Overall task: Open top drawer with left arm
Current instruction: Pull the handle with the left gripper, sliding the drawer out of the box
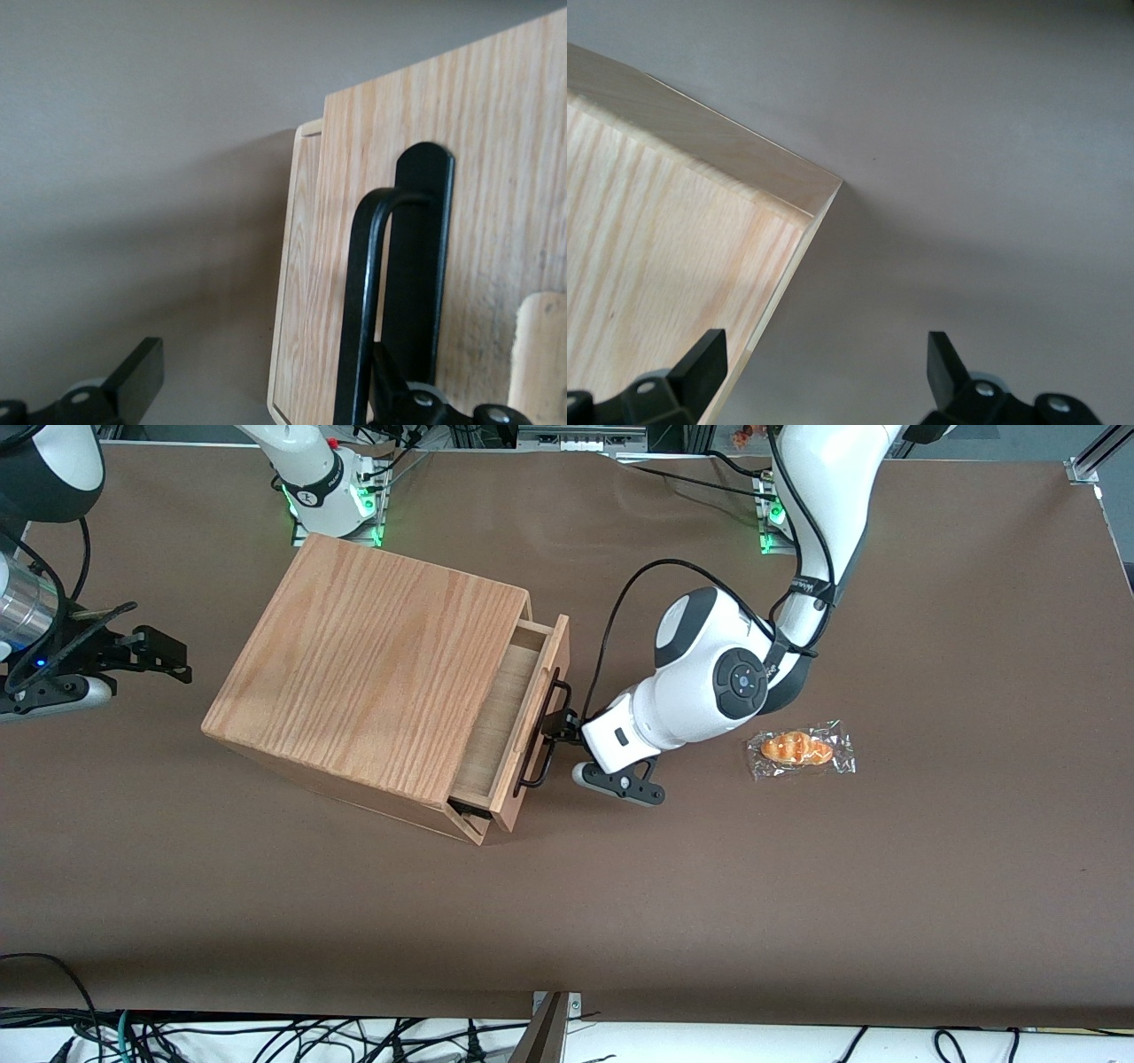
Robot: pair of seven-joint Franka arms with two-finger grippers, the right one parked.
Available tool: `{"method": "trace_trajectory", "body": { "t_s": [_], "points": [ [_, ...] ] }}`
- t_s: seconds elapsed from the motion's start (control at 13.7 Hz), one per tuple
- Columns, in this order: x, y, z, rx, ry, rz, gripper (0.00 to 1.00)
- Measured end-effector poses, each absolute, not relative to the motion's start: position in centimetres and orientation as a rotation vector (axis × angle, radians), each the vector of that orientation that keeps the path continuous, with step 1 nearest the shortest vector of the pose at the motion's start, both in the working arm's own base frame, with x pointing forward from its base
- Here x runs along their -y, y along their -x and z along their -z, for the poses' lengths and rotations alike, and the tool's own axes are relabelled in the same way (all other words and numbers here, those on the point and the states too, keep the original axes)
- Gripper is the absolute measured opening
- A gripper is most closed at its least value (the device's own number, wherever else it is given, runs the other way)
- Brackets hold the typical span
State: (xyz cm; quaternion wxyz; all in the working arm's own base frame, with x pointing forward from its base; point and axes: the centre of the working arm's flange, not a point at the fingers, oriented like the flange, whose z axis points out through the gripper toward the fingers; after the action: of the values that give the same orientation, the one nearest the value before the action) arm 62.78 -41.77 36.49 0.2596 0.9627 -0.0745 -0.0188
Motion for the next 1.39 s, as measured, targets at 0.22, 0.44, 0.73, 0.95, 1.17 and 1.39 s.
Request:
{"method": "trace_trajectory", "body": {
  "t_s": [0.22, 0.44, 0.73, 0.95, 1.17, 1.39],
  "points": [
    [40.4, -63.7, -36.5, 0.184, -2.61, 0.04, 1.0],
    [39.0, -64.5, -36.5, 0.16, -2.612, 0.031, 1.0],
    [38.1, -65.1, -36.5, 0.15, -2.621, 0.022, 1.0],
    [37.7, -65.3, -36.6, 0.145, -2.622, 0.019, 1.0],
    [37.0, -65.7, -36.6, 0.132, -2.622, 0.018, 1.0],
    [36.1, -66.2, -36.6, 0.114, -2.623, 0.013, 1.0]
  ]
}}
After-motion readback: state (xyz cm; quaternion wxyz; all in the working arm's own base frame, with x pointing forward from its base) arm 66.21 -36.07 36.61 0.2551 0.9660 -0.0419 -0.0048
